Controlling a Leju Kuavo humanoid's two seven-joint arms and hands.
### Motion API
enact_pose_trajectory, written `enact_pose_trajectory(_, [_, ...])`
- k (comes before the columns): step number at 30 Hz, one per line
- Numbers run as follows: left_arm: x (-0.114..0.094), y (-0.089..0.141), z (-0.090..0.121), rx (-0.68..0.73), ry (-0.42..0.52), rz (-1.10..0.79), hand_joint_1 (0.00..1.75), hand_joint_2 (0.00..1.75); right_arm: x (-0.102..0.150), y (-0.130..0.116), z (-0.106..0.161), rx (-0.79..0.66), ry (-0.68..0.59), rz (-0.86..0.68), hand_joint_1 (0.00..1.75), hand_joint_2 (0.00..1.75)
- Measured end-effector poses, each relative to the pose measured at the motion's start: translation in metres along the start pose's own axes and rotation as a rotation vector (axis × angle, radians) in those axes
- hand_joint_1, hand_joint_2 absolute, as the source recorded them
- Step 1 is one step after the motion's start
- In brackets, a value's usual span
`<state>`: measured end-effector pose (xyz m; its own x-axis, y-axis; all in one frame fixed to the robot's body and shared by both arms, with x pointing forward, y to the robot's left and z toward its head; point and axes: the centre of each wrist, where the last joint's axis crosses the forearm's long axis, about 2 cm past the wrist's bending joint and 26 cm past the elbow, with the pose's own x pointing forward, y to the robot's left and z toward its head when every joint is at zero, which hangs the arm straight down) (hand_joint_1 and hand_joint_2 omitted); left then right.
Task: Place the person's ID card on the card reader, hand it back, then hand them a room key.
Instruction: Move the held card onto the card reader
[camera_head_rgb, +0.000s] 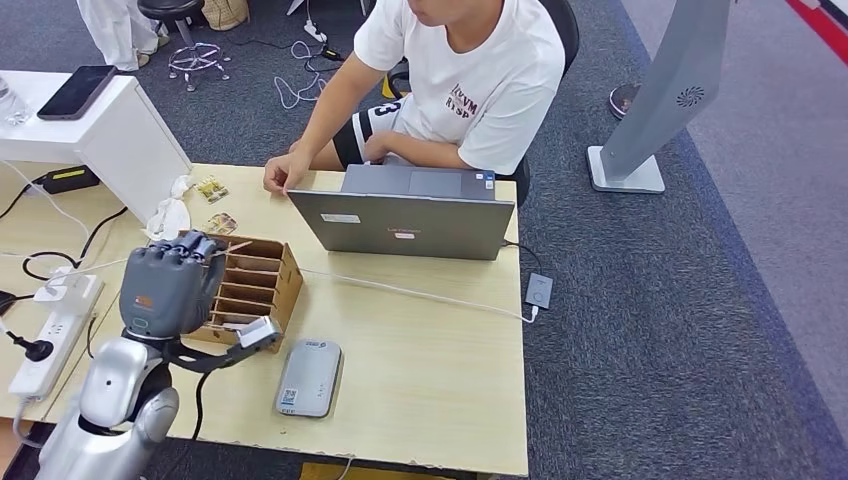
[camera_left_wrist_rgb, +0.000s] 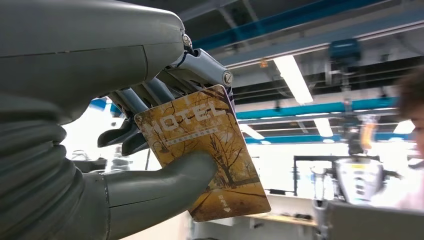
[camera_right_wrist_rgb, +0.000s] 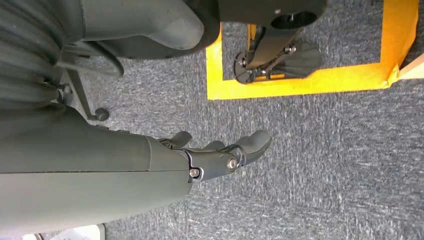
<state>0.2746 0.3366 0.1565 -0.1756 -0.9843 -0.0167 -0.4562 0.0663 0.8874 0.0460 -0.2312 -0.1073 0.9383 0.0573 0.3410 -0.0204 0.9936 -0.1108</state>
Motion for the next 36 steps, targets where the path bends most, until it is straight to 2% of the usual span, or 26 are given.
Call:
enact_pose_trajectory(6, [0.05,0.005,0.021,-0.058,-0.127,0.036,1.75,1.75,-0.002,0.002,0.001,-0.005,0.006,-0.016,0.0,1.75])
enact_pose_trajectory(13, [0.074,0.005,0.036,-0.114,-0.186,0.066,1.75,1.75,-0.003,0.002,0.001,-0.011,0.01,-0.021,0.0,1.75])
enact_pose_trajectory(23, [0.084,-0.001,0.05,-0.248,-0.205,0.045,1.75,1.75,-0.005,0.002,0.002,-0.015,0.014,-0.022,0.0,1.75])
enact_pose_trajectory(36, [0.074,-0.007,0.06,-0.366,-0.204,-0.005,1.75,1.75,-0.005,0.002,0.002,-0.024,0.022,-0.026,0.0,1.75])
